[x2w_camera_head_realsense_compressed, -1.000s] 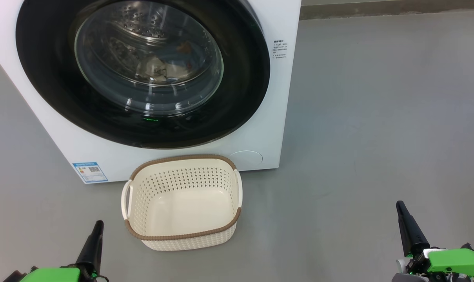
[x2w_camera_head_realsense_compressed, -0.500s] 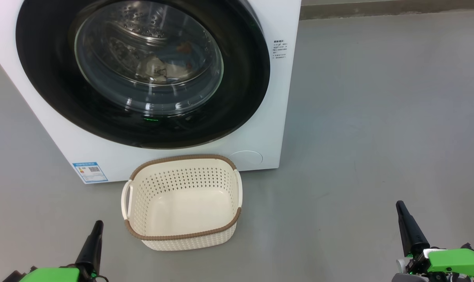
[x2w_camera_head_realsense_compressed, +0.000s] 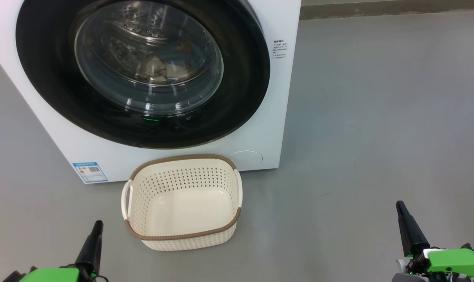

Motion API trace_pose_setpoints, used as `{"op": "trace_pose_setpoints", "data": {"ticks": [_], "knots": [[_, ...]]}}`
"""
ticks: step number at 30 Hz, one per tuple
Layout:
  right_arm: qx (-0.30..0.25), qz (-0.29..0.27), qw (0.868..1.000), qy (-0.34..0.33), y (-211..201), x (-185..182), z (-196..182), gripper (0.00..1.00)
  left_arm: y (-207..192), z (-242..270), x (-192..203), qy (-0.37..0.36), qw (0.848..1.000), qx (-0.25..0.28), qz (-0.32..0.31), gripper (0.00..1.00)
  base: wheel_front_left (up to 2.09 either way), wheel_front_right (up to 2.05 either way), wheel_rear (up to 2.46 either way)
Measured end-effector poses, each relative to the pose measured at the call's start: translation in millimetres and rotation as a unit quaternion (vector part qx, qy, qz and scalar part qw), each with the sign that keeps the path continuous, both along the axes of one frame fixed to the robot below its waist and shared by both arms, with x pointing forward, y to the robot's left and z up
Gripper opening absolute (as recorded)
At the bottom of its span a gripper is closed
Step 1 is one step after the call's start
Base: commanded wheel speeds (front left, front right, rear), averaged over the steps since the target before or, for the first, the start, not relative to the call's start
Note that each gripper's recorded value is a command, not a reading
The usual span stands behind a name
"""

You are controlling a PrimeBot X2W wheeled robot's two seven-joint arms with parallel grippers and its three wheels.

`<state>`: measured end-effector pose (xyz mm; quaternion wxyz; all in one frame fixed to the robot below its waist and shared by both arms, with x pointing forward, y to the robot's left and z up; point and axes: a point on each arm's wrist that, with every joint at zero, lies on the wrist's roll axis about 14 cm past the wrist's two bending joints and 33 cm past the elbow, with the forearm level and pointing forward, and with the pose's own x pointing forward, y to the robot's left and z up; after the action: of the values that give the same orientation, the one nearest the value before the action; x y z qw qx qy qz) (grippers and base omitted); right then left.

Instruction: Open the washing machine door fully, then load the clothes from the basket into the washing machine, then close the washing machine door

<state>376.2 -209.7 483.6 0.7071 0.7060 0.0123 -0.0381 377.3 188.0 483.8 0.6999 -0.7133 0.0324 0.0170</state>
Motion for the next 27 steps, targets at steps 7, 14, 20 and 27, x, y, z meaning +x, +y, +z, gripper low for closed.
{"op": "trace_pose_setpoints", "data": {"ticks": [7,14,20,27], "knots": [[0.000,0.000,1.000,0.000,0.0,0.0,0.0,0.00,0.0,0.0,0.0,0.000,1.000,0.000,0.000,0.00,0.00,0.00,0.00],[0.000,0.000,1.000,0.000,0.0,0.0,0.0,0.00,-0.3,0.0,0.0,0.000,1.000,0.000,-0.001,0.00,0.00,0.00,0.00],[0.000,0.000,1.000,0.000,0.0,0.0,0.0,0.00,-0.2,0.0,0.0,0.000,1.000,0.000,-0.001,0.00,0.00,0.00,0.00],[0.000,0.000,1.000,0.000,0.0,0.0,0.0,0.00,-0.1,0.0,0.0,0.000,1.000,0.000,-0.001,0.00,0.00,0.00,0.00]]}}
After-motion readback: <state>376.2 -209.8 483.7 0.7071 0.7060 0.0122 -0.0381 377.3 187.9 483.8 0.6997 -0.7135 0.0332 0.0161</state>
